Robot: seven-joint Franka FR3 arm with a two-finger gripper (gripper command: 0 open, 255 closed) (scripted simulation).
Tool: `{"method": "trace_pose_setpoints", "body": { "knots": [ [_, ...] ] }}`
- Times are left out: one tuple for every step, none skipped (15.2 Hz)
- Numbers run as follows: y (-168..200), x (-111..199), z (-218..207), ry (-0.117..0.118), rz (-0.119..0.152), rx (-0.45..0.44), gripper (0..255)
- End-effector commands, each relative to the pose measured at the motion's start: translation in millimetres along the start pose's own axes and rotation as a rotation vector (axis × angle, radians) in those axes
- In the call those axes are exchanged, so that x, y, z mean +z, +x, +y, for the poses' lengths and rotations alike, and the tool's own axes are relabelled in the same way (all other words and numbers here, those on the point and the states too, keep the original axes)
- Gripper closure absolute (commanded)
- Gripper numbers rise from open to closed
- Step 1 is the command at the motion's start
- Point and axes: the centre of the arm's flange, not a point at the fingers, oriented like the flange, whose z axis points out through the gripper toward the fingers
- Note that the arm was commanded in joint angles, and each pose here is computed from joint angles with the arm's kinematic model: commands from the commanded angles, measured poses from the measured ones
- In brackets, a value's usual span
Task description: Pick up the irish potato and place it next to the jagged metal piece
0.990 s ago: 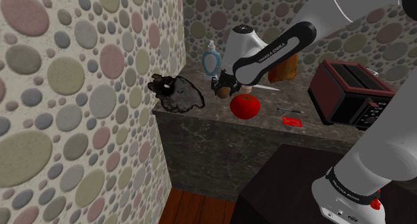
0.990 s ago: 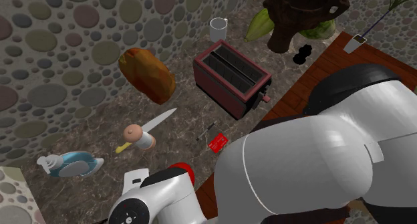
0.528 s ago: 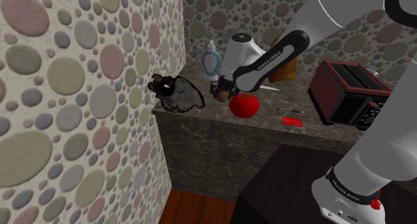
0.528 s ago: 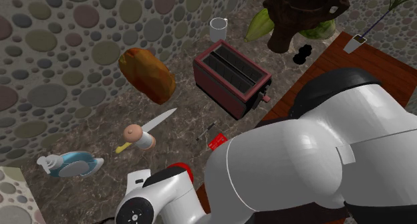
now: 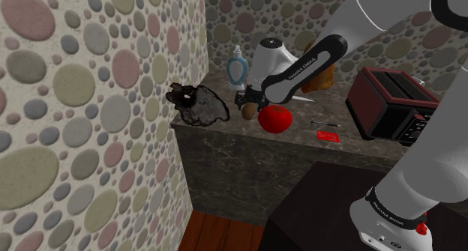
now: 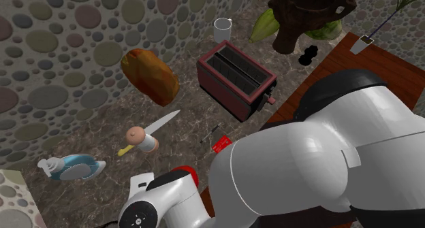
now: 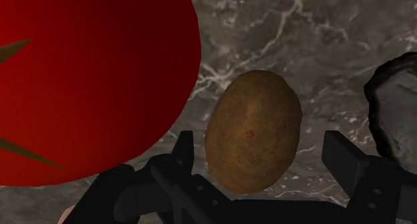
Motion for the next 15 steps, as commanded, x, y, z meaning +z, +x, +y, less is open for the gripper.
{"method": "trace_pose_setpoints", "body": {
  "knots": [
    [-3.6,5.6,4.6,-0.013,-0.014,0.0,0],
    [-2.8,4.1,5.2,-0.013,-0.014,0.0,0],
    [-2.9,5.0,5.4,-0.013,-0.014,0.001,0],
    [-3.9,6.7,3.2,-0.013,-0.014,0.001,0],
    [-3.7,-6.5,3.0,-0.013,-0.014,0.001,0],
    [-3.5,-19.7,2.8,-0.013,-0.014,0.001,0],
    [-3.3,-32.9,2.7,-0.013,-0.014,0.001,0],
    [-3.1,-43.3,2.5,-0.013,-0.014,0.001,0],
    [-3.1,-43.3,2.5,-0.013,-0.014,0.001,0],
    [-3.1,-43.3,2.5,-0.013,-0.014,0.001,0],
    [-3.2,-43.3,2.5,-0.013,-0.014,0.001,0],
    [-3.1,-43.3,2.5,-0.013,-0.014,0.001,0],
    [-3.1,-43.3,2.5,-0.013,-0.014,0.001,0],
    [-3.1,-43.3,2.5,-0.013,-0.014,0.001,0],
    [-3.1,-43.3,2.5,-0.013,-0.014,0.001,0]
  ]
}}
